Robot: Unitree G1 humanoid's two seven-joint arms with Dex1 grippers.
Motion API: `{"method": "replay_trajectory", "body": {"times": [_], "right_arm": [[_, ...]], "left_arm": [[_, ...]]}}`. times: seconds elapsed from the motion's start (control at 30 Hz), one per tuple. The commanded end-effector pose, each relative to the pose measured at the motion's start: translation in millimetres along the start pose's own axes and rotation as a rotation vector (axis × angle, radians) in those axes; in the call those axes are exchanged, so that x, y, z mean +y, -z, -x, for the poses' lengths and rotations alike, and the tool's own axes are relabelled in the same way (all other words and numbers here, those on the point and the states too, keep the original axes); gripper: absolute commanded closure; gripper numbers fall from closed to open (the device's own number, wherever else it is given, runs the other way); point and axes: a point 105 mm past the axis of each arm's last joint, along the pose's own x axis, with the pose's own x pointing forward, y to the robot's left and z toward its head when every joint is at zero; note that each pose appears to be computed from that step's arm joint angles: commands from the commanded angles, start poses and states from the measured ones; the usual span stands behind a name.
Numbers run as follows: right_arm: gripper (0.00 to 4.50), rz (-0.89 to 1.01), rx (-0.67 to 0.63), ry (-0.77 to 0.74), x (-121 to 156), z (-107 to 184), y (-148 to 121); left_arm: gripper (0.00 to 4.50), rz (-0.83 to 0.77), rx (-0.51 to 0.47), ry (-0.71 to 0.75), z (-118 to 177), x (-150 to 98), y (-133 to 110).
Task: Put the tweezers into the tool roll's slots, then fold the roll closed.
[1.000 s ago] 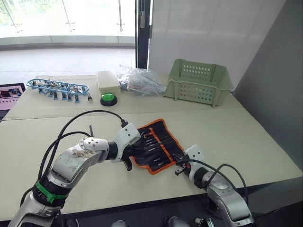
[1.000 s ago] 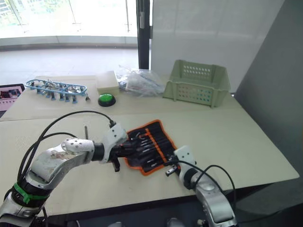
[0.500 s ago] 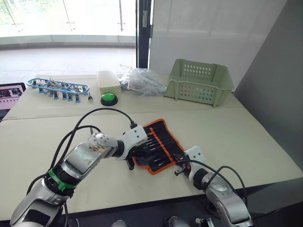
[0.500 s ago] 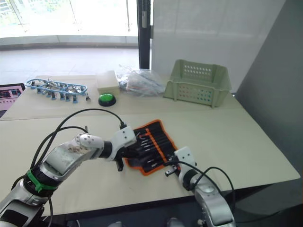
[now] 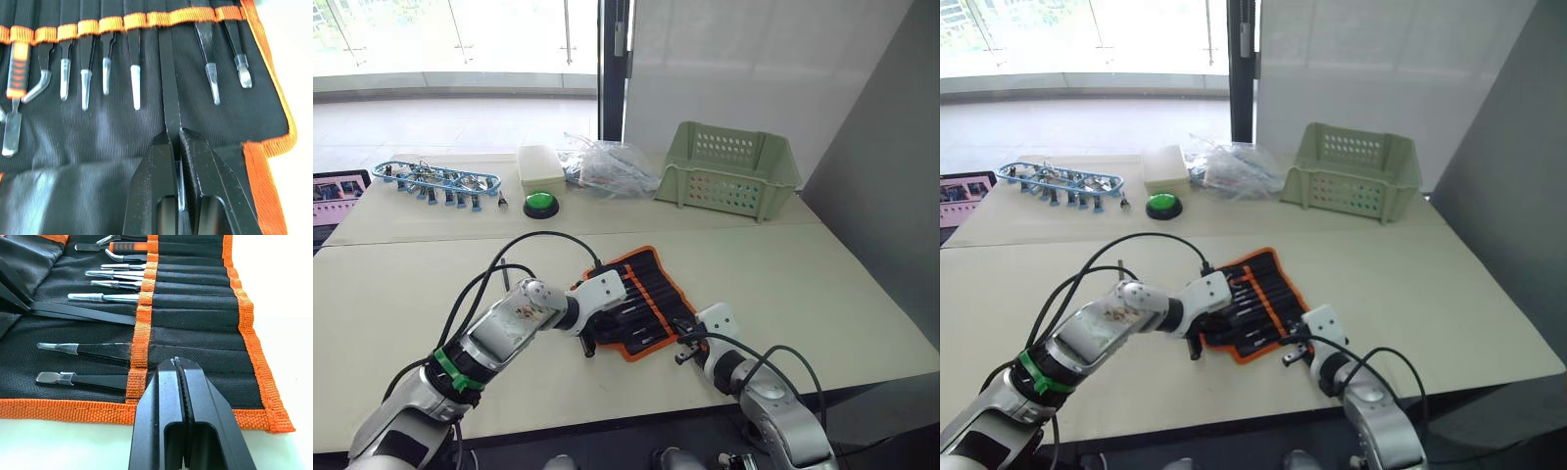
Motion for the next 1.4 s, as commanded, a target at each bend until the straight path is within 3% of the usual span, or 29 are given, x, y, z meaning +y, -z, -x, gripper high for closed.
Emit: {"method": "replay_trajectory", "body": {"times": [0.03,0.47,0.73,0.9,0.93,1.1,1.17,1.3,1.33,1.4], "right_arm": [[4.50,-0.060,0.250,0.058,-6.7,10.7,61.7],[4.50,-0.070,0.250,0.062,-3.0,11.8,63.3],[4.50,-0.063,0.252,0.057,-2.5,11.9,63.0],[4.50,-0.059,0.253,0.058,-3.4,12.8,62.4],[4.50,-0.058,0.253,0.058,-3.4,12.8,62.5],[4.50,-0.056,0.254,0.055,-3.5,12.1,62.6],[4.50,-0.054,0.257,0.050,-3.0,11.6,63.1],[4.50,-0.053,0.258,0.047,-3.7,11.2,63.2],[4.50,-0.052,0.259,0.046,-4.2,11.7,63.4],[4.50,-0.043,0.261,0.030,-4.1,8.2,62.6]], "left_arm": [[4.48,-0.056,-0.029,-0.028,0.6,7.0,-14.7],[4.48,-0.099,-0.083,0.016,-28.1,0.3,-41.1],[4.48,-0.131,-0.103,0.004,-51.4,5.1,-45.4],[4.48,-0.114,-0.141,-0.011,-49.2,9.7,-51.6],[3.73,-0.109,-0.149,-0.016,-47.3,10.7,-52.7],[2.08,-0.083,-0.214,-0.037,-25.8,16.0,-61.4],[1.40,-0.048,-0.279,-0.084,-2.2,24.0,-65.9],[0.09,0.021,-0.311,-0.149,29.3,31.4,-54.9],[0.04,0.034,-0.316,-0.165,35.6,32.0,-51.8],[0.04,0.166,-0.342,-0.331,77.5,45.6,-18.1]]}}
